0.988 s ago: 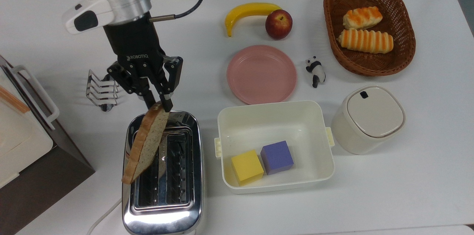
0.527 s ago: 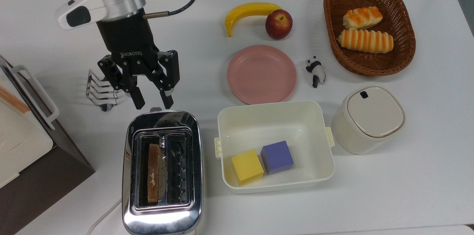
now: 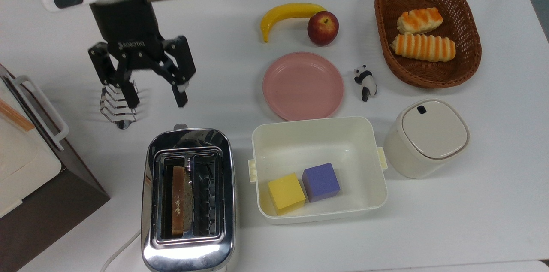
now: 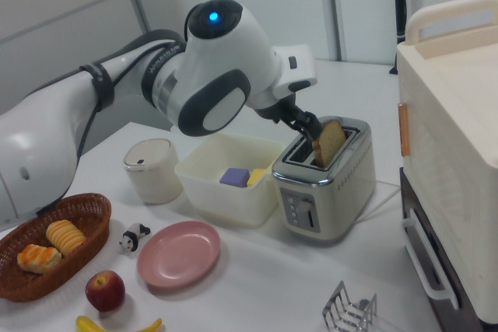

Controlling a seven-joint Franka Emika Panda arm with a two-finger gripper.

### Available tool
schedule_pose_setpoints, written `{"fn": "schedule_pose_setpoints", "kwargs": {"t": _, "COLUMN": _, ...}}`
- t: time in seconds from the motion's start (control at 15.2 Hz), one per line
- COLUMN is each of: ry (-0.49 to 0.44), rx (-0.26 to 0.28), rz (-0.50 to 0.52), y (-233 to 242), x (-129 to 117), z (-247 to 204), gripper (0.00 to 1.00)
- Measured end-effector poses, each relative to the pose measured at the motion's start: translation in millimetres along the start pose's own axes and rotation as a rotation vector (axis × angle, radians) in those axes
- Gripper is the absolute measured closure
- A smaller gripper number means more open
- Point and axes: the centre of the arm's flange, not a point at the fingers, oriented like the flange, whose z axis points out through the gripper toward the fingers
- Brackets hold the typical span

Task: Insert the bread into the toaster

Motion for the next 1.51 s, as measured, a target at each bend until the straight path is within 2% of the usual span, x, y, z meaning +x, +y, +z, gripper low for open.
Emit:
{"fn": "schedule_pose_setpoints", "kwargs": {"t": 0.07, "ry": -0.038, "rx": -0.020, "rz": -0.024, "y": 1.8, "x": -3.4, "z": -4.9, "gripper": 0.12}}
{"fn": "schedule_pose_setpoints", "kwargs": {"t": 0.2, "ry": -0.120, "rx": -0.087, "rz": -0.080, "y": 2.0, "x": -11.5, "z": -10.7, "gripper": 0.00}}
{"fn": "schedule_pose_setpoints", "kwargs": {"t": 0.4, "ry": -0.252, "rx": -0.147, "rz": -0.154, "y": 3.5, "x": -25.9, "z": -14.9, "gripper": 0.00}}
{"fn": "schedule_pose_setpoints", "kwargs": {"t": 0.72, "ry": -0.420, "rx": -0.130, "rz": -0.202, "y": 6.4, "x": -47.5, "z": -38.4, "gripper": 0.00}}
{"fn": "schedule_pose_setpoints", "kwargs": {"t": 0.86, "ry": -0.445, "rx": -0.132, "rz": -0.194, "y": 11.6, "x": -51.0, "z": -44.8, "gripper": 0.00}}
{"fn": "schedule_pose_setpoints", "kwargs": {"t": 1.25, "ry": -0.450, "rx": -0.168, "rz": -0.183, "y": 28.6, "x": -51.4, "z": -51.9, "gripper": 0.00}}
{"fn": "schedule_pose_setpoints", "kwargs": {"t": 1.51, "ry": -0.450, "rx": -0.172, "rz": -0.185, "y": 28.3, "x": -51.3, "z": -52.4, "gripper": 0.00}}
